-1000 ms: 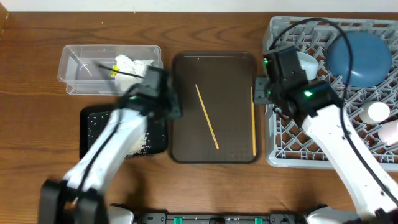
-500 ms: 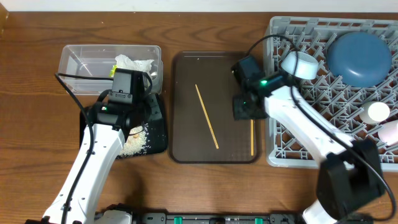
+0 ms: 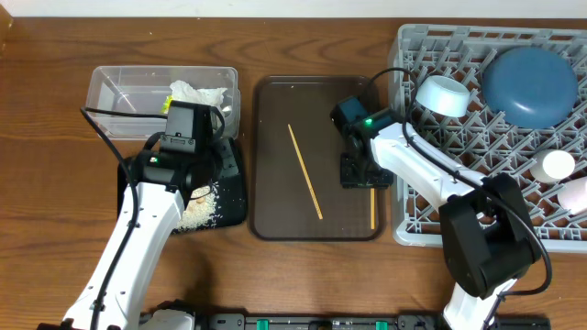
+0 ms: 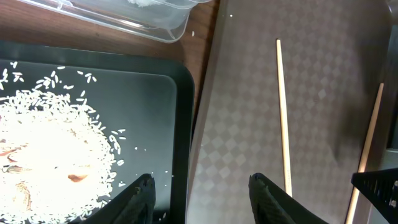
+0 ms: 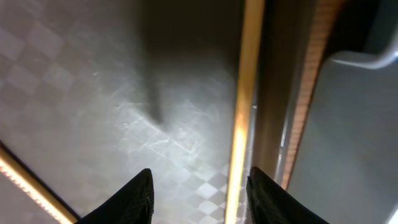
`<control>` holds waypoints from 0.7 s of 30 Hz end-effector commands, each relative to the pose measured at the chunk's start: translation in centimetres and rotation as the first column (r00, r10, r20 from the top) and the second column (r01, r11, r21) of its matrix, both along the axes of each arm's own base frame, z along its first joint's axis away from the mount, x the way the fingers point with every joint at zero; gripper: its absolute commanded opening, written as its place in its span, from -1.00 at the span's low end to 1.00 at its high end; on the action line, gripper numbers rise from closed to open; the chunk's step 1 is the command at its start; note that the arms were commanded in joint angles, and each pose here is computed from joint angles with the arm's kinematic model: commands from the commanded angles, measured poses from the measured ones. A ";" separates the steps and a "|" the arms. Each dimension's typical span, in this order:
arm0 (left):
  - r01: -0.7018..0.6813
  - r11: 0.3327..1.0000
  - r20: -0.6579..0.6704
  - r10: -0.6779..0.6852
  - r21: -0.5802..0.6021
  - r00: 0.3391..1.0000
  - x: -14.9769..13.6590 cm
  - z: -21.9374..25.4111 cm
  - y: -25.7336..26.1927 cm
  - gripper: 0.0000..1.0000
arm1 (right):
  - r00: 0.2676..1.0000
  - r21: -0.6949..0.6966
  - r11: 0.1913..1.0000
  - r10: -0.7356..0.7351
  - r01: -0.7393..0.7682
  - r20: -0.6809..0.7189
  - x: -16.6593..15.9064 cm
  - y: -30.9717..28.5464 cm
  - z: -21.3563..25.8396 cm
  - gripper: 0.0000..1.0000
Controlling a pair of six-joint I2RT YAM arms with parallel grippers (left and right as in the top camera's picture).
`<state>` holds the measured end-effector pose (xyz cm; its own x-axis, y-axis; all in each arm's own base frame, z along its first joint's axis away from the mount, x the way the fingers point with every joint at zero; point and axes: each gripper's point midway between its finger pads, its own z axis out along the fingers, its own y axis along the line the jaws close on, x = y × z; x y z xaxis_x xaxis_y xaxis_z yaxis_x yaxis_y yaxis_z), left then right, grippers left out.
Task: Sort waste into correct bins and load items into the dishwasher rack
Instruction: 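Grasp the chopstick at the tray's right edge with the right gripper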
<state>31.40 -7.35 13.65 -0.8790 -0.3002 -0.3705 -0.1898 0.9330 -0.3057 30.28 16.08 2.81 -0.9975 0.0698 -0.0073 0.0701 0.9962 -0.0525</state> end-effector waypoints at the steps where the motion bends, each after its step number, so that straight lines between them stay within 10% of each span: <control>1: 0.001 1.000 0.002 -0.001 0.017 1.000 0.1 0.0 0.4 0.04 | 1.000 -0.049 0.998 -0.028 0.028 0.001 -0.2 -0.8 -0.5 -0.06; 21: 0.001 1.000 -0.003 -0.001 0.018 1.000 0.0 0.0 0.4 0.04 | 0.998 -0.011 1.000 -0.024 0.023 -0.050 -2.3 -0.7 -3.2 -0.10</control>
<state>31.28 -7.33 13.59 -0.8811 -0.2999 -0.3658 -0.1915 0.9333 -0.3037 28.41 14.98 0.12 -0.9964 0.0819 0.0224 0.0800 0.9938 -0.0775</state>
